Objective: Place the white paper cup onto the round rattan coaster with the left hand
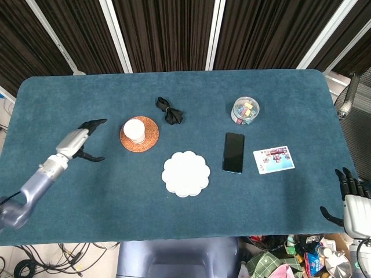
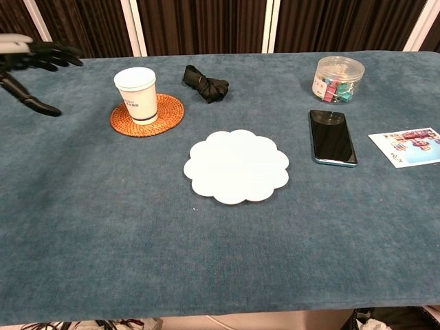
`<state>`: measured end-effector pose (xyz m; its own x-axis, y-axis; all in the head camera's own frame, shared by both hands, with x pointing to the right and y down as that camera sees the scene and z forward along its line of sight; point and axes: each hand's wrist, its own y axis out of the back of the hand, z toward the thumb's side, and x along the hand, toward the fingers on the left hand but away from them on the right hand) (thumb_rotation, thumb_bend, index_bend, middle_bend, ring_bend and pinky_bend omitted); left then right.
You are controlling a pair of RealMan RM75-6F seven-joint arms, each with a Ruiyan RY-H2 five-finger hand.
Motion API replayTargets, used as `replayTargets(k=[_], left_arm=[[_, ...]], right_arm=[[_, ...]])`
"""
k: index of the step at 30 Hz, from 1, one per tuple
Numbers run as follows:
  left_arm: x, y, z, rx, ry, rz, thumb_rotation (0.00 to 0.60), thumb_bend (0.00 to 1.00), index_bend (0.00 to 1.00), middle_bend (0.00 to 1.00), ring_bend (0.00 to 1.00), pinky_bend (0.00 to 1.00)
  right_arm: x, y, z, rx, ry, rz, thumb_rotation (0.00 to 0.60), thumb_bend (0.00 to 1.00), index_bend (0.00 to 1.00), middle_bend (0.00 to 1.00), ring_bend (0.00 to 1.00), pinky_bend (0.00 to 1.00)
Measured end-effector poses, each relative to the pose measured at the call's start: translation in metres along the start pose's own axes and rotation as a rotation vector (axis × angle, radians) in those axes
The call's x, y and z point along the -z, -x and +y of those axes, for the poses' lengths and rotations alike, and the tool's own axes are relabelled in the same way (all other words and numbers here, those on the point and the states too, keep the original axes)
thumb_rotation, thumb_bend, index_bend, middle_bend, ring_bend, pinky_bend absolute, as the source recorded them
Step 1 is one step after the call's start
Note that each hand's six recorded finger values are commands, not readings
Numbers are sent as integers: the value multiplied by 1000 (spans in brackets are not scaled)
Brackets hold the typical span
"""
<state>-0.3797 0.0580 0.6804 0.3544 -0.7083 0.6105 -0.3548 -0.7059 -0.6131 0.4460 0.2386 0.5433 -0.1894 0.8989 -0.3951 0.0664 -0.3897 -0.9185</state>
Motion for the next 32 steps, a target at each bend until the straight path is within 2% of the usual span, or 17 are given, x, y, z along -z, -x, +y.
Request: replayTargets(k=[9, 20, 27, 32], left_arm=[[6, 103, 30, -116, -123, 81, 600, 121, 0, 65, 0, 0], [20, 213, 19, -243, -145, 151, 600, 119, 0, 56, 0, 0], [16, 248, 16, -307, -173, 141, 600, 120, 0, 56, 0, 0], [20, 256, 16, -310, -179, 162, 600, 119, 0, 56, 0, 0]], right_arm=[[-5, -2, -1, 6, -16, 37, 600, 113, 37, 15, 124, 176], [-6, 0, -1, 6, -21, 56, 600, 105, 31, 11, 121, 168], [-5, 1, -1, 7, -20, 51, 600, 106, 31, 11, 121, 168], [-8, 1, -3, -1, -21, 51, 600, 105, 31, 11, 121, 168]])
